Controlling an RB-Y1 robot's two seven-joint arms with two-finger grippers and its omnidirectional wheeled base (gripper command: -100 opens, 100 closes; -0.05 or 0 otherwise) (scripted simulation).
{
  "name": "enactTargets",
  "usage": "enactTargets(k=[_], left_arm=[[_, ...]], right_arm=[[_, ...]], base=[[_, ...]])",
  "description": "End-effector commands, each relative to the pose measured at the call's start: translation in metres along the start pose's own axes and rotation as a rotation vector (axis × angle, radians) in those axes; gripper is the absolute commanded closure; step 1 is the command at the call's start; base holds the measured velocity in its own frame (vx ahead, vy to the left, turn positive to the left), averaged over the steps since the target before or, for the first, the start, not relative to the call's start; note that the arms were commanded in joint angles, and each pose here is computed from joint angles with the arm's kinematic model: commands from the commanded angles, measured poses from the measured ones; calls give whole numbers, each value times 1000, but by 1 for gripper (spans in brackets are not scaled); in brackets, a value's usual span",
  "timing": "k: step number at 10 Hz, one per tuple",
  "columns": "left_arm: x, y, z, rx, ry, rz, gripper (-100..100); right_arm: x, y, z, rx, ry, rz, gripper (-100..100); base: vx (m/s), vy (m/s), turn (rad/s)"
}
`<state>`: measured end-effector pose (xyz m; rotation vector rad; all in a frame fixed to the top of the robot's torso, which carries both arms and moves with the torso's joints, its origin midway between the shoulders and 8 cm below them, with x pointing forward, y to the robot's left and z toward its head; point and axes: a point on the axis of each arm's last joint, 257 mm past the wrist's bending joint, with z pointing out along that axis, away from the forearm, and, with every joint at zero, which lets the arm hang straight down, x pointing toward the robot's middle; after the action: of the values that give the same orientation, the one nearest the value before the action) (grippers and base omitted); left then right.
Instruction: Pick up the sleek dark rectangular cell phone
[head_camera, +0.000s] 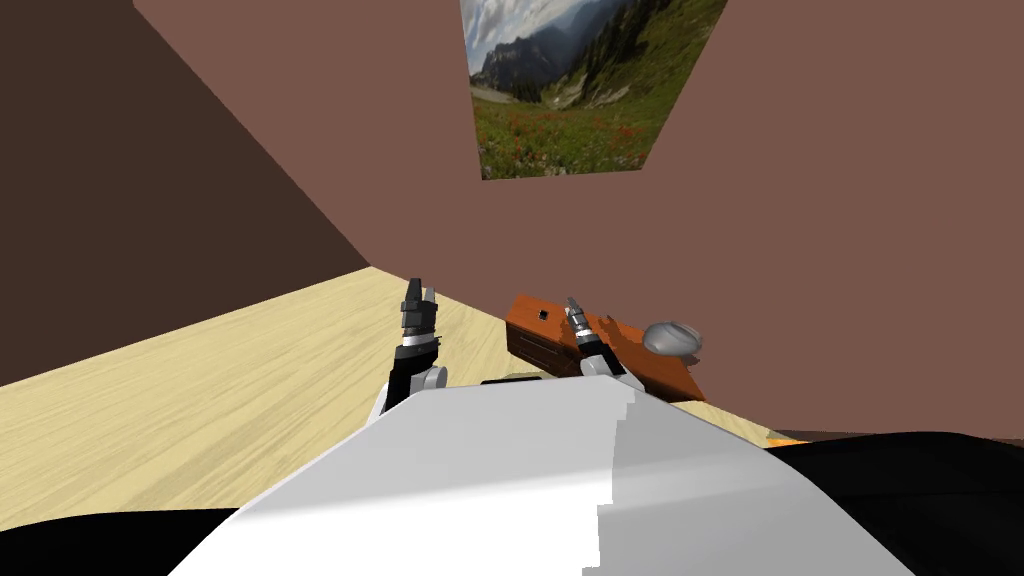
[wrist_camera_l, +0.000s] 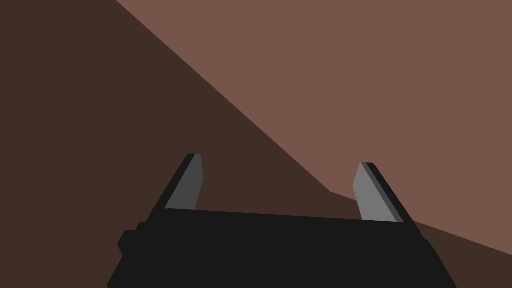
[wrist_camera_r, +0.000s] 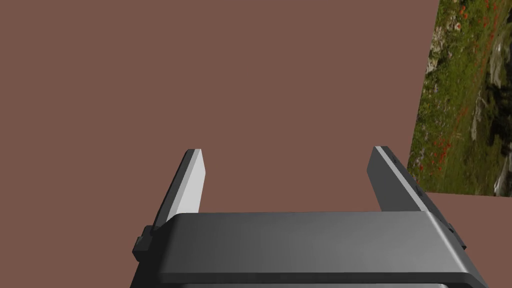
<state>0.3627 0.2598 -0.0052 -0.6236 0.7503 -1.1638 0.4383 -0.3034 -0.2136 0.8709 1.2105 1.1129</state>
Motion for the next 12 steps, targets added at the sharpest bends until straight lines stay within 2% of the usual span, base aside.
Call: enactTargets(k=[1,2,3,4,5,6,7,8,9,10,11,12], left_arm=[[0,0,0,0,0,0,0],[0,0,0,0,0,0,0],[0,0,0,0,0,0,0],[0,0,0,0,0,0,0],[0,0,0,0,0,0,0],[0,0,0,0,0,0,0],[0,0,0,0,0,0,0],[0,0,0,0,0,0,0],[0,0,0,0,0,0,0],[0,0,0,0,0,0,0],[0,0,0,0,0,0,0],[0,0,0,0,0,0,0]], right_arm=[[-2,-13,0,39,5,8,-100],[-2,-39,-3,105,31,-17,-100],[-3,-39,-3,108,24,0,-100],[-4,-66,-8,177,49,-25,-100],[-6,-67,-8,180,43,-10,-100],[-6,-89,-14,243,69,-32,-100],[-9,-95,-16,255,62,-22,-100],[-10,-115,-22,315,89,-44,-100],[-13,-122,-25,332,80,-37,-100],[-15,-141,-33,390,107,-57,-100],[-19,-150,-38,410,99,-53,-100],[-24,-172,-49,479,122,-74,-100]], base=[[-58,-27,149],[-54,-13,240],[-40,-15,151],[-40,-18,325],[-36,-24,137],[-33,-21,248],[-25,-22,141],[-27,-14,291],[-20,-14,140],[-15,-8,305],[-7,-14,141],[-1,-5,271]])
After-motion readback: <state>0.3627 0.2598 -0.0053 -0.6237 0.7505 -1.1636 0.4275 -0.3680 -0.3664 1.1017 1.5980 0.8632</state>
